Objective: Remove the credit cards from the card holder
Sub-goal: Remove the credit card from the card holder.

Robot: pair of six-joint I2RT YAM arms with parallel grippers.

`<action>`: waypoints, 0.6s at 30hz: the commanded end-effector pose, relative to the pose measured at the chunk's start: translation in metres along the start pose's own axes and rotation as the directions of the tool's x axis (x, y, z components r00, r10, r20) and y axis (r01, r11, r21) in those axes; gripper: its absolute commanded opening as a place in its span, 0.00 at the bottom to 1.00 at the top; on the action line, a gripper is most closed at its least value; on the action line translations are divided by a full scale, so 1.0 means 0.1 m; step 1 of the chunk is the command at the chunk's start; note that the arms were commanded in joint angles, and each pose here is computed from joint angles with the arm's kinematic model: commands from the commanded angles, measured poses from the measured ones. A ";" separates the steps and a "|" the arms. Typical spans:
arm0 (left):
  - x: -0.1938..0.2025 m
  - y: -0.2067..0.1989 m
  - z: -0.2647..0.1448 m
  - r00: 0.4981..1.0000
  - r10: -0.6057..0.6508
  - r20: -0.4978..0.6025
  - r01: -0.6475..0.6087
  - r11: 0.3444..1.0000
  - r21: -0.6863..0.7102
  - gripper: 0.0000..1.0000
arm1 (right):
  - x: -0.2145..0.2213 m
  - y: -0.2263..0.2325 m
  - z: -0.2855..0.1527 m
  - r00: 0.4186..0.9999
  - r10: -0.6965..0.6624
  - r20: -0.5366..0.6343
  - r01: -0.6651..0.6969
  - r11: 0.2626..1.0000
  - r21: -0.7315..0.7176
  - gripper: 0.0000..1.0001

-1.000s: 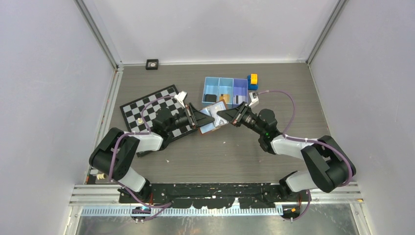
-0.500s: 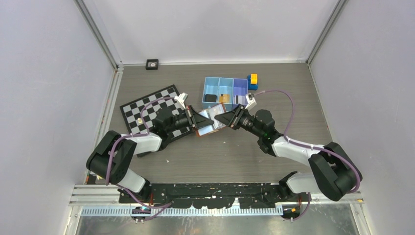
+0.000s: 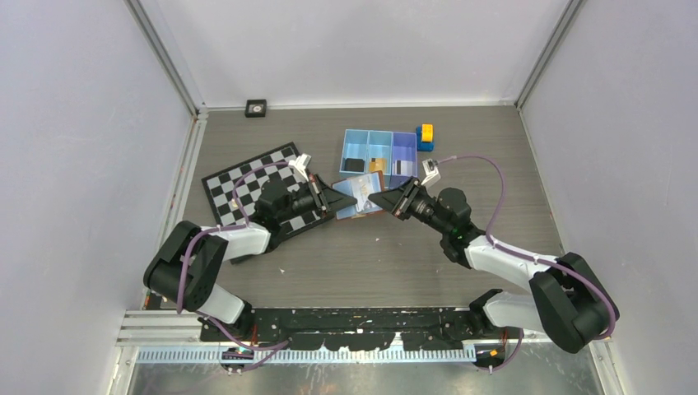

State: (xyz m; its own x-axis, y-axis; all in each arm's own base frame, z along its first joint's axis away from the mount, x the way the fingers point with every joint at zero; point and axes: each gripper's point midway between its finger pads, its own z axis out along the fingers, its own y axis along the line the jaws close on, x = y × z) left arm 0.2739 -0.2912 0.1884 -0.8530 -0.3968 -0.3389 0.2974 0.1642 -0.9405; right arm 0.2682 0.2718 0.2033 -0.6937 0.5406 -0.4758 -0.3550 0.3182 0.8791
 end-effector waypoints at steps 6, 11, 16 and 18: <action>-0.13 0.04 -0.04 0.998 0.012 0.061 -0.010 0.999 -0.030 0.00 | -0.15 0.23 -0.05 0.999 0.015 0.043 -0.011 0.995 -0.098 0.08; -0.14 0.04 -0.04 0.998 0.010 0.059 -0.008 1.000 -0.030 0.00 | -0.18 0.22 -0.07 0.998 0.017 0.056 -0.011 0.996 -0.094 0.03; -0.13 -0.10 -0.03 0.999 0.019 0.044 -0.021 0.999 0.041 0.19 | -0.16 0.23 -0.05 0.999 0.020 0.041 -0.016 0.995 -0.103 0.00; -0.12 -0.10 -0.03 0.999 0.014 0.045 -0.017 0.999 0.051 0.31 | -0.15 0.24 -0.04 0.999 0.022 0.030 -0.019 0.993 -0.117 0.01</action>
State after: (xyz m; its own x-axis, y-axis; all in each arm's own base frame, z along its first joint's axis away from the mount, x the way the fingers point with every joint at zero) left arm 0.2784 -0.2874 0.1879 -0.8498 -0.4149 -0.3250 0.2799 0.1673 -0.9453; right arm 0.2698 0.2648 0.2010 -0.7033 0.5624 -0.4348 -0.3213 0.2941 0.9001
